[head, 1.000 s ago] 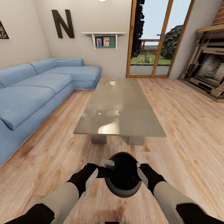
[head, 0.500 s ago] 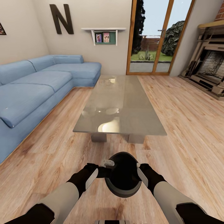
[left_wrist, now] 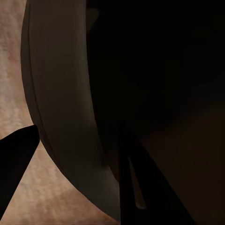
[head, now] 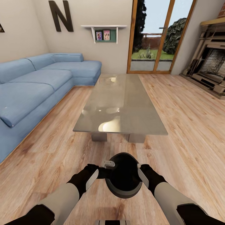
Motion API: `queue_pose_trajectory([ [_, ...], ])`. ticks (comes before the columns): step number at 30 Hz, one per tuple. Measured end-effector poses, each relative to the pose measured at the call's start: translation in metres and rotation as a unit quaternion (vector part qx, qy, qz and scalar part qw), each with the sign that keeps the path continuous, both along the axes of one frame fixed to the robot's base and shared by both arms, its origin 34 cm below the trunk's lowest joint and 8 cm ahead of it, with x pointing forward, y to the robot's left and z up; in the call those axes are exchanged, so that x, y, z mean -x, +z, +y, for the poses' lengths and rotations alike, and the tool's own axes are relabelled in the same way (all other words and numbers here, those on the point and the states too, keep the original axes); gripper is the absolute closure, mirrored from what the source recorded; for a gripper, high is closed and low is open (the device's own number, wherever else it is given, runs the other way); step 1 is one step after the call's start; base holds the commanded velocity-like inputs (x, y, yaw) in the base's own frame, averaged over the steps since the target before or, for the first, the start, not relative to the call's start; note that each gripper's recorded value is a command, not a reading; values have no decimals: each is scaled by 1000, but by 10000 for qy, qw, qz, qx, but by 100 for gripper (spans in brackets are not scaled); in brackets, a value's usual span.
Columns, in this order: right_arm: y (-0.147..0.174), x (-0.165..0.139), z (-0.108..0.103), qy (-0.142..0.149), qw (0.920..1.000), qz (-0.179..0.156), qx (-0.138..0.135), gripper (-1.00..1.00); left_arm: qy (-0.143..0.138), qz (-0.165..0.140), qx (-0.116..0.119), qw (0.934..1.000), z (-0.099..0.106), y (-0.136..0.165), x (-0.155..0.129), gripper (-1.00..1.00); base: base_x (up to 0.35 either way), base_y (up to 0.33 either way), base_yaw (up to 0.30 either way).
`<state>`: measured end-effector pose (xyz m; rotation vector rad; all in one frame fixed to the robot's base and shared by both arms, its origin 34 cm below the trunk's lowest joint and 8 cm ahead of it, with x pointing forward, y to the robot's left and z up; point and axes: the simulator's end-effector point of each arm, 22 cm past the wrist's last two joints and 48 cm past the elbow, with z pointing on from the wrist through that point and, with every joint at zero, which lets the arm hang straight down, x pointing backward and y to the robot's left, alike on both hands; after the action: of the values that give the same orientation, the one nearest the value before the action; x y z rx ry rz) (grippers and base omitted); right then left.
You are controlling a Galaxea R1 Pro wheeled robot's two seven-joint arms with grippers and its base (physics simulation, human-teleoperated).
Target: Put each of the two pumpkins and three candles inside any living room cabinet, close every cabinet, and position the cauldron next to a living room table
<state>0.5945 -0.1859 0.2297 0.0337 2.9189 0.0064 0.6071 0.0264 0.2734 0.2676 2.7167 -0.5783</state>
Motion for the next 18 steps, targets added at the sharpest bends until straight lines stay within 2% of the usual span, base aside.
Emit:
queue_pose_trajectory([
  [18, -14, 8, 0, 2, 9999, 137, 1, 100, 3, 138, 3, 9999, 0, -14, 7, 100, 0, 0, 0],
])
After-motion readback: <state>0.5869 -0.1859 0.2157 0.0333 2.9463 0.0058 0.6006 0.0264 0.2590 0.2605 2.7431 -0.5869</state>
